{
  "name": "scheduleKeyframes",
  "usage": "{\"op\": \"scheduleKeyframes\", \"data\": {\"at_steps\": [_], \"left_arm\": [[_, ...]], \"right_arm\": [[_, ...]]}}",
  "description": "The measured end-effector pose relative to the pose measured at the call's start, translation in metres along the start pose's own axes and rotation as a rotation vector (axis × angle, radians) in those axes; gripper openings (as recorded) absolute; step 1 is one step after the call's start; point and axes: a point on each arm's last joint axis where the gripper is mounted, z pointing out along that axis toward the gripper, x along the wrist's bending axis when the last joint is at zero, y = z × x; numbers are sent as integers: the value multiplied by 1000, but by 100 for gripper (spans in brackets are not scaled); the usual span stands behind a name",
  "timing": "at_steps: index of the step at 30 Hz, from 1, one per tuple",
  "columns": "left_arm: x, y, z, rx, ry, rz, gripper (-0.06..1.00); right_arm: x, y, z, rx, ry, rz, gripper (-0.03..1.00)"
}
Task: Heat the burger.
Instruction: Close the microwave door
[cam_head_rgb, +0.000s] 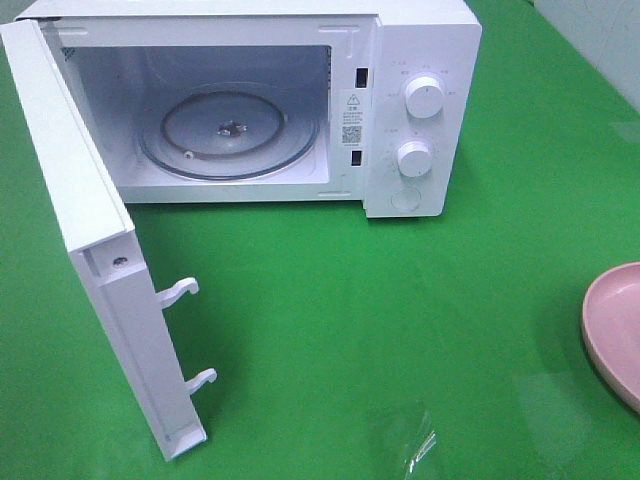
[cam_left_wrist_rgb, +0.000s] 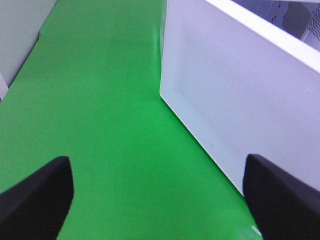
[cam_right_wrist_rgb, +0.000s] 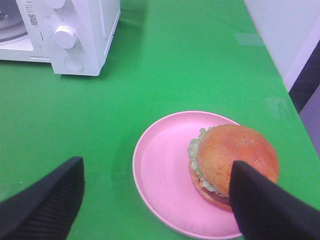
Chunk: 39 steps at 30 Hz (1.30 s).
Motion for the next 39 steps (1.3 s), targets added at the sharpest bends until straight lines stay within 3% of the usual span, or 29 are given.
{"op": "scheduleKeyframes", "data": {"at_steps": [1, 6, 8, 9, 10, 13, 14, 16, 29, 33, 39], "left_arm": [[0, 7, 5, -27, 1, -2, 73], [1, 19, 17, -62, 3, -6, 58], [2, 31, 34, -73, 8, -10, 44], [2, 31, 34, -73, 8, -10, 44], [2, 35, 42, -68, 10, -12, 27], [2, 36, 47, -57, 11, -14, 21], [3, 40, 58, -55, 11, -21, 6], [3, 42, 70, -68, 11, -32, 0], [13, 7, 134, -265, 56, -40, 0], [16, -3, 149, -286, 68, -32, 0], [15, -12, 169, -239, 53, 23, 0]], "right_arm": [[0, 0, 0, 0, 0, 0, 76], [0, 0, 0, 0, 0, 0, 76], [0, 0, 0, 0, 0, 0, 76], [0, 0, 0, 0, 0, 0, 76], [0, 0, 0, 0, 0, 0, 76], [0, 0, 0, 0, 0, 0, 76], [0, 0, 0, 0, 0, 0, 76], [0, 0, 0, 0, 0, 0, 76], [0, 0, 0, 0, 0, 0, 76], [0, 0, 0, 0, 0, 0, 76], [0, 0, 0, 0, 0, 0, 76]]}}
